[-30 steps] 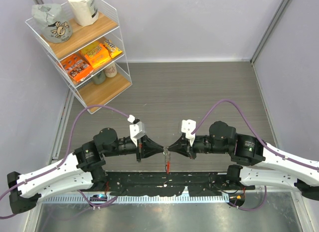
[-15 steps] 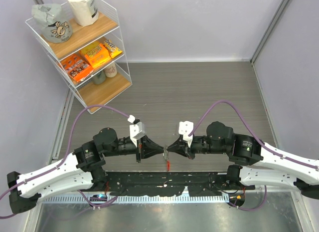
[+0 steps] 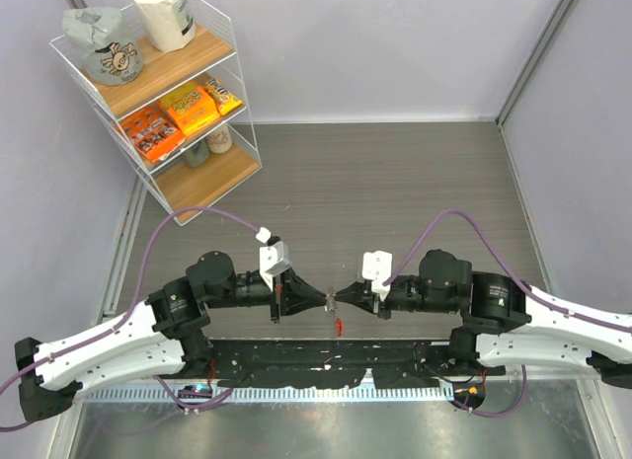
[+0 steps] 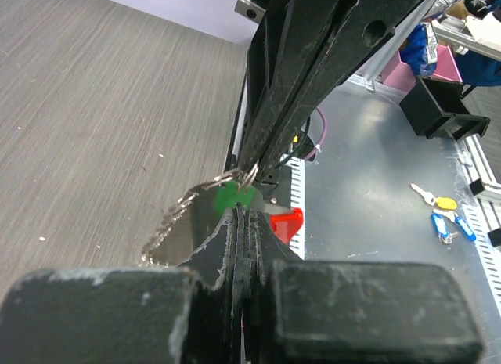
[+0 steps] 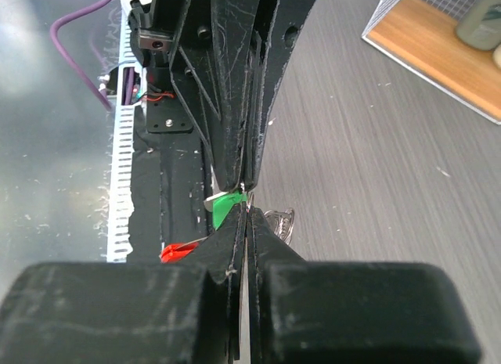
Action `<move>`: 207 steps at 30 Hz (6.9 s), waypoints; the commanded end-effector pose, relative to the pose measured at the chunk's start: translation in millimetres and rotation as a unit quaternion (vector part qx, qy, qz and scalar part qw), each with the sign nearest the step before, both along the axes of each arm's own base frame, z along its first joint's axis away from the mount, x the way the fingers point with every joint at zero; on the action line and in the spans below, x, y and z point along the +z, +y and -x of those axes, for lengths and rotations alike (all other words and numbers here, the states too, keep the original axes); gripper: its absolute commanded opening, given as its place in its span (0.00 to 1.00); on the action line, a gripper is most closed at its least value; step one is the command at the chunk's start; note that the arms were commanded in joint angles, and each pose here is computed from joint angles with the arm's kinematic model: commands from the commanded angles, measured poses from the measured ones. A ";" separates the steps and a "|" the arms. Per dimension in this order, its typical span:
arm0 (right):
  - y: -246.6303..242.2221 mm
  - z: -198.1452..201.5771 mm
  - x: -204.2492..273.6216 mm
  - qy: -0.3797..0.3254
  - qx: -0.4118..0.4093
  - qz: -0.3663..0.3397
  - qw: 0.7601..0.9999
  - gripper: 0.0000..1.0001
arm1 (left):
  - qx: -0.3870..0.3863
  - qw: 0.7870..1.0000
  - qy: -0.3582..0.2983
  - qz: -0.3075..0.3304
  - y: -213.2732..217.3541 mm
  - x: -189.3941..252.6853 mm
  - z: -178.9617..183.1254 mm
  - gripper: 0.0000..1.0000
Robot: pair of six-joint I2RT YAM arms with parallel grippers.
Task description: Put the keys on the keyring
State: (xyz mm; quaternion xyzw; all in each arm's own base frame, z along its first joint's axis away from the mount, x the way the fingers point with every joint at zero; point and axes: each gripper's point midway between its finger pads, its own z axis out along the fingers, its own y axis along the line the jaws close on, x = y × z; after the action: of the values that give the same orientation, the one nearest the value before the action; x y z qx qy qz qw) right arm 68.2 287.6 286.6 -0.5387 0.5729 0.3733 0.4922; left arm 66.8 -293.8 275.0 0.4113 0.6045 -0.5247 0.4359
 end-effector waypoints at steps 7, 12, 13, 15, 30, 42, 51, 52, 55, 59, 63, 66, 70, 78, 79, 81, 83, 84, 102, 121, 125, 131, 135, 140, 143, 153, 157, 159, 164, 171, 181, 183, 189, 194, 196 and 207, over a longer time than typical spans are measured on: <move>-4.1 -10.7 22.4 -0.087 -0.015 -0.054 0.995 0.06 | -0.015 0.999 0.010 0.041 1.7 34.3 8.9 0.00; -2.7 -12.3 15.7 -0.137 -0.019 -0.052 0.989 0.06 | -0.015 0.998 0.035 0.044 1.2 39.9 10.9 0.00; -3.0 -9.4 21.3 -0.152 -0.015 -0.064 0.986 0.06 | -0.016 0.998 0.037 0.043 1.3 40.3 11.9 0.00; -4.2 -8.9 21.6 -0.174 -0.019 -0.071 0.982 0.06 | -0.011 0.998 0.043 0.039 1.9 38.7 10.7 0.00; 7.8 -10.3 22.7 -0.258 -0.065 -0.043 0.963 0.05 | 0.043 0.997 0.057 0.005 14.4 20.8 -1.7 0.00; 11.1 -4.8 31.4 -0.265 -0.062 -0.049 0.961 0.06 | 0.056 0.997 0.049 0.002 24.3 19.5 -2.7 0.00; 19.6 2.4 36.6 -0.268 -0.047 -0.050 0.961 0.06 | 0.055 0.997 0.047 -0.001 24.2 18.3 -2.4 0.00; 20.5 2.4 36.8 -0.269 -0.046 -0.049 0.961 0.06 | 0.054 0.997 0.047 -0.001 23.5 17.9 -2.3 0.00; 25.8 5.4 45.1 -0.270 -0.045 -0.061 0.960 0.06 | 0.055 0.997 0.047 -0.001 23.6 16.8 -2.7 0.00; 28.4 7.4 47.2 -0.273 -0.041 -0.062 0.959 0.05 | 0.059 0.997 0.046 0.000 25.0 18.0 -3.4 0.00; 30.5 8.3 44.9 -0.274 -0.039 -0.059 0.959 0.06 | 0.058 0.997 0.044 0.001 26.6 18.4 -2.3 0.00; 31.0 7.9 42.5 -0.274 -0.040 -0.055 0.959 0.06 | 0.057 0.997 0.043 0.004 27.7 20.3 -1.4 0.00; 30.9 7.0 41.3 -0.274 -0.043 -0.054 0.959 0.06 | 0.054 0.998 0.041 0.007 28.6 21.8 -0.2 0.00; 33.7 6.1 39.0 -0.275 -0.045 -0.050 0.959 0.05 | 0.043 0.998 0.041 0.016 27.5 26.7 3.6 0.00; 34.0 5.9 38.2 -0.275 -0.046 -0.049 0.959 0.05 | 0.040 0.998 0.042 0.016 27.3 26.4 4.6 0.00; 34.5 5.2 38.0 -0.276 -0.048 -0.049 0.959 0.06 | 0.037 0.998 0.043 0.020 26.8 27.9 5.4 0.00; 34.7 4.8 38.2 -0.276 -0.050 -0.050 0.959 0.06 | 0.033 0.998 0.043 0.021 26.2 28.7 6.6 0.00; 34.8 4.4 38.8 -0.275 -0.052 -0.050 0.959 0.06 | 0.032 0.998 0.042 0.023 26.3 29.8 7.0 0.00; 41.0 -12.8 36.2 -0.259 -0.124 -0.064 0.956 0.06 | 0.001 0.998 0.033 0.047 23.0 41.3 16.2 0.00; 25.9 -34.9 61.7 -0.383 -0.238 -0.190 0.872 0.06 | -0.015 0.998 0.061 0.018 11.7 54.8 18.0 0.01; 19.3 -36.4 67.3 -0.415 -0.265 -0.216 0.843 0.05 | -0.025 0.997 0.065 0.016 8.5 55.2 20.3 0.11; 24.3 -35.7 75.9 -0.430 -0.289 -0.240 0.821 0.05 | -0.039 0.997 0.067 0.009 5.4 53.4 23.4 0.29; 26.7 -36.1 79.3 -0.430 -0.290 -0.244 0.819 0.06 | -0.049 0.997 0.062 0.018 6.5 57.1 27.1 0.38; 22.0 -36.7 90.1 -0.428 -0.294 -0.259 0.814 0.06 | -0.050 0.997 0.056 0.022 9.8 58.1 28.5 0.43; 18.6 -36.2 95.9 -0.430 -0.296 -0.265 0.811 0.05 | -0.047 0.997 0.053 0.020 11.6 56.8 28.1 0.56; 13.1 -33.2 117.3 -0.453 -0.301 -0.278 0.792 0.06 | -0.055 0.997 0.043 0.030 13.7 67.9 31.4 0.96; 10.9 -30.9 125.8 -0.457 -0.300 -0.288 0.786 0.06 | -0.055 0.997 0.042 0.030 15.5 68.0 32.2 1.00; 9.3 -29.2 130.5 -0.456 -0.298 -0.297 0.784 0.05 | -0.048 0.998 0.033 0.033 19.6 73.9 31.2 0.99; 8.0 -27.9 135.6 -0.456 -0.298 -0.305 0.781 0.05 | 0.026 0.999 -0.006 0.036 38.5 82.0 11.3 1.00; 4.2 -25.1 140.1 -0.464 -0.297 -0.308 0.776 0.06 | 0.052 0.997 -0.050 0.030 48.1 94.1 2.4 1.00; 1.1 -23.3 147.6 -0.472 -0.298 -0.314 0.768 0.06 | 0.031 0.995 -0.070 0.058 47.2 110.8 9.3 1.00; -1.7 -22.9 150.5 -0.469 -0.299 -0.320 0.767 0.06 | 0.032 0.995 -0.076 0.065 50.5 113.6 10.9 0.99; -18.3 -20.9 157.9 -0.454 -0.301 -0.342 0.766 0.06 | 0.038 0.992 -0.098 0.075 64.1 122.1 14.3 1.00; -33.5 -20.0 157.0 -0.431 -0.300 -0.359 0.771 0.06 | 0.038 0.989 -0.119 0.079 72.0 125.9 16.8 0.99; -39.0 -18.6 154.2 -0.423 -0.296 -0.366 0.774 0.06 | 0.040 0.987 -0.133 0.084 75.4 128.6 17.1 0.99; -68.5 -2.3 159.4 -0.315 -0.216 -0.458 0.803 0.06 | -0.043 0.964 -0.236 0.114 63.3 150.2 37.2 0.99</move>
State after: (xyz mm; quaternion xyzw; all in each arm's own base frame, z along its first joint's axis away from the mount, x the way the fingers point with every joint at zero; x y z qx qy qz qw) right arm 77.0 266.3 396.6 -0.3340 0.2669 0.1533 0.8909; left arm 45.3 -225.9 396.5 0.4525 0.4843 -0.4895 0.5666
